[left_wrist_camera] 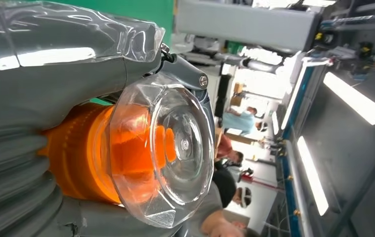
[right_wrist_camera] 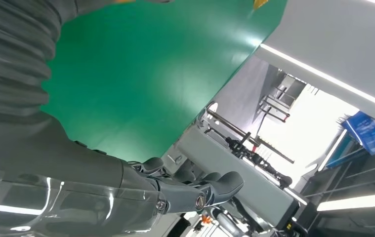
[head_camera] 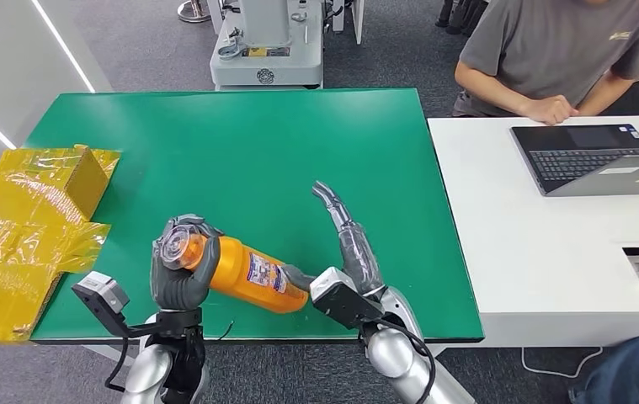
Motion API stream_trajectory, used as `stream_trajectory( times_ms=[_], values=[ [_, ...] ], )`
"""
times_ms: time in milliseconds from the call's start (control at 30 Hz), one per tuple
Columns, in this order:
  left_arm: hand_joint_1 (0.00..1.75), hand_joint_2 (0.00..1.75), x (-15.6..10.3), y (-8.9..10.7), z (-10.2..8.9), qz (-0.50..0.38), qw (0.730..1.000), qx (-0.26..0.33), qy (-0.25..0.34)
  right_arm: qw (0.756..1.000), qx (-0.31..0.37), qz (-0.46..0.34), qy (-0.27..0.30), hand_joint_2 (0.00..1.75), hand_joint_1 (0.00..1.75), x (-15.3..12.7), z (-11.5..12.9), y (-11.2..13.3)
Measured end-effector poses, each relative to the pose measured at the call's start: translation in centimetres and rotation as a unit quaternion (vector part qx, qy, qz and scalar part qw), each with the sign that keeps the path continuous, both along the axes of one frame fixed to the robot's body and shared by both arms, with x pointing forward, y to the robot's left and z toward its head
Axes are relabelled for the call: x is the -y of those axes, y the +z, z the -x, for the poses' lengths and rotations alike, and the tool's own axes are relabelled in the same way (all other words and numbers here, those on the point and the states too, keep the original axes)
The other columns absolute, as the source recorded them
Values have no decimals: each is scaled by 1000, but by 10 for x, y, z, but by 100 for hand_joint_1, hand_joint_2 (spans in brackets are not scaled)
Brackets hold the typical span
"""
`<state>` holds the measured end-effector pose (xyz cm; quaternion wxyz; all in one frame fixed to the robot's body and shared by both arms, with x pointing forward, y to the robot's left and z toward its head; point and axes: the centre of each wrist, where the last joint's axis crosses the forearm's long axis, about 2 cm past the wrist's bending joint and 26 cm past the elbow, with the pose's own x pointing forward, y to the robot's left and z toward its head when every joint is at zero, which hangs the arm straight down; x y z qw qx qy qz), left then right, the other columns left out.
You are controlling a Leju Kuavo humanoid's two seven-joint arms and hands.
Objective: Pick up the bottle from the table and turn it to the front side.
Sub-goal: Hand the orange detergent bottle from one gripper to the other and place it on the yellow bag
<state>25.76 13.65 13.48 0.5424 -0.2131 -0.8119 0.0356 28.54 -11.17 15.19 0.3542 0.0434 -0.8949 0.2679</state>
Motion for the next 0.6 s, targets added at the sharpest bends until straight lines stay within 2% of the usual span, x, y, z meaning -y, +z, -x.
stream_trajectory(
  times_ms=[167,433,600],
  values=[
    [175,175,-13,20,-14,-14,998,55,40,1000,0,-14,-2,175,0,-1,5,1],
    [175,175,-42,72,-46,-58,976,167,128,1000,-8,-30,-5,175,0,-1,14,-1],
    [175,175,-62,98,-64,-89,963,211,142,999,-17,-43,-7,175,0,-1,20,-2]
  ],
)
